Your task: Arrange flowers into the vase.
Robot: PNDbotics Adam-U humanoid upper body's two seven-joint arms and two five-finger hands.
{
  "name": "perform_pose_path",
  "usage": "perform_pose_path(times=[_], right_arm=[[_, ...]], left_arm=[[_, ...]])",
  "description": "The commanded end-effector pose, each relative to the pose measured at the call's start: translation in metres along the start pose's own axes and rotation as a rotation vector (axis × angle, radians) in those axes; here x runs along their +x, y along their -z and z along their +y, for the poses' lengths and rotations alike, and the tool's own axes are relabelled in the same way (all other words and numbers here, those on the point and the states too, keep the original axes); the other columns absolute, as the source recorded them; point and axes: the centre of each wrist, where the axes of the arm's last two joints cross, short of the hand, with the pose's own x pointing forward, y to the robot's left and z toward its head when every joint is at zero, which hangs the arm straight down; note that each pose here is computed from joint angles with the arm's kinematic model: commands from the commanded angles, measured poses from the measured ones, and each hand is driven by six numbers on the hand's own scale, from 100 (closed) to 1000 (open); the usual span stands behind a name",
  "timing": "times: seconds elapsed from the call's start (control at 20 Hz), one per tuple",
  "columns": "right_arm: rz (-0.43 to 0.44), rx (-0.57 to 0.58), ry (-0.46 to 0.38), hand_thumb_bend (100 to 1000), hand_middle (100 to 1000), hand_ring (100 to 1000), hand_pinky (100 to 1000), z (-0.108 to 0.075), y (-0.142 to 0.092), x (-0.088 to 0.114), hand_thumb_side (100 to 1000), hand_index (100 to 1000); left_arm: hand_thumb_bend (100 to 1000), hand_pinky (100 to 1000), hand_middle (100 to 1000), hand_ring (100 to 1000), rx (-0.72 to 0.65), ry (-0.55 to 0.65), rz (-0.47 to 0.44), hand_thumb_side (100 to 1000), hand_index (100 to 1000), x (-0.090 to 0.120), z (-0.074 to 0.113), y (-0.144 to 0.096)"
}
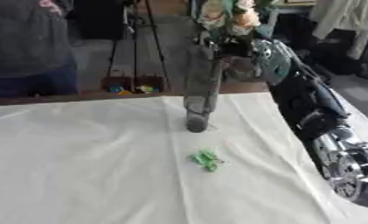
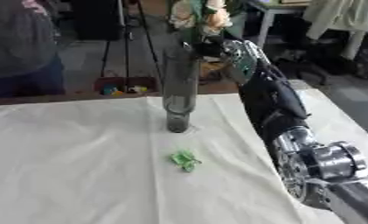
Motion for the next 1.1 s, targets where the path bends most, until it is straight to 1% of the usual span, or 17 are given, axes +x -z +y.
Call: perform_pose_path(times=[0.05,0.1,0.2,0.25,0.3,0.35,0.4,0.55,0.65,0.8,1.05,1.1], right_arm=[[0.015,-0.051,-0.041,331,913,957,1000,-0.0229,-0.0048,-0.0059,927,889],[0.016,-0.056,-0.043,317,910,953,1000,-0.0228,-0.0051,-0.0064,945,888],[0.014,-0.066,-0.045,325,910,952,1000,-0.0227,-0.0054,-0.0068,950,888],[0.007,-0.072,-0.044,378,920,956,1000,-0.0226,-0.0054,-0.0063,963,896],[-0.003,-0.076,-0.04,405,924,958,1000,-0.0221,-0.0053,-0.0058,964,898],[-0.013,-0.076,-0.035,633,946,973,1000,-0.0212,-0.0051,-0.0052,913,907],[-0.026,-0.068,-0.03,692,953,979,1000,-0.0198,-0.0048,-0.0048,875,913],[-0.047,-0.029,-0.028,781,971,992,1000,-0.018,-0.0043,-0.004,808,933],[-0.048,-0.003,-0.042,785,977,995,1000,-0.0179,-0.0041,-0.0034,815,938],[-0.044,0.0,-0.046,773,973,993,1000,-0.0189,-0.0046,-0.0034,834,935],[-0.045,-0.022,-0.019,717,956,978,1000,-0.0187,-0.0063,-0.0055,898,918],[-0.046,-0.032,-0.008,715,954,976,1000,-0.0192,-0.0068,-0.0059,899,915]], left_arm=[[642,551,308,417,-0.009,0.026,-0.012,997,586,0.0067,0.0044,0.0021],[642,551,308,417,-0.009,0.026,-0.012,997,586,0.0067,0.0044,0.0021],[642,551,308,417,-0.008,0.026,-0.012,997,586,0.0065,0.0044,0.002],[642,551,308,417,-0.008,0.026,-0.012,998,586,0.0064,0.0043,0.002],[642,551,308,417,-0.008,0.026,-0.011,998,586,0.0063,0.0043,0.0019],[641,552,308,417,-0.008,0.026,-0.011,998,586,0.0063,0.0043,0.0019],[641,552,308,417,-0.009,0.026,-0.011,998,586,0.0063,0.0043,0.002],[641,552,308,417,-0.008,0.026,-0.012,999,586,0.0063,0.0043,0.0019],[641,552,308,416,-0.008,0.025,-0.011,999,586,0.0061,0.0042,0.0019],[641,552,308,416,-0.007,0.025,-0.01,999,586,0.0059,0.0042,0.0019],[642,553,308,416,-0.006,0.024,-0.008,1000,586,0.0055,0.0042,0.0017],[642,553,308,416,-0.006,0.024,-0.008,999,586,0.0055,0.0042,0.0017]])
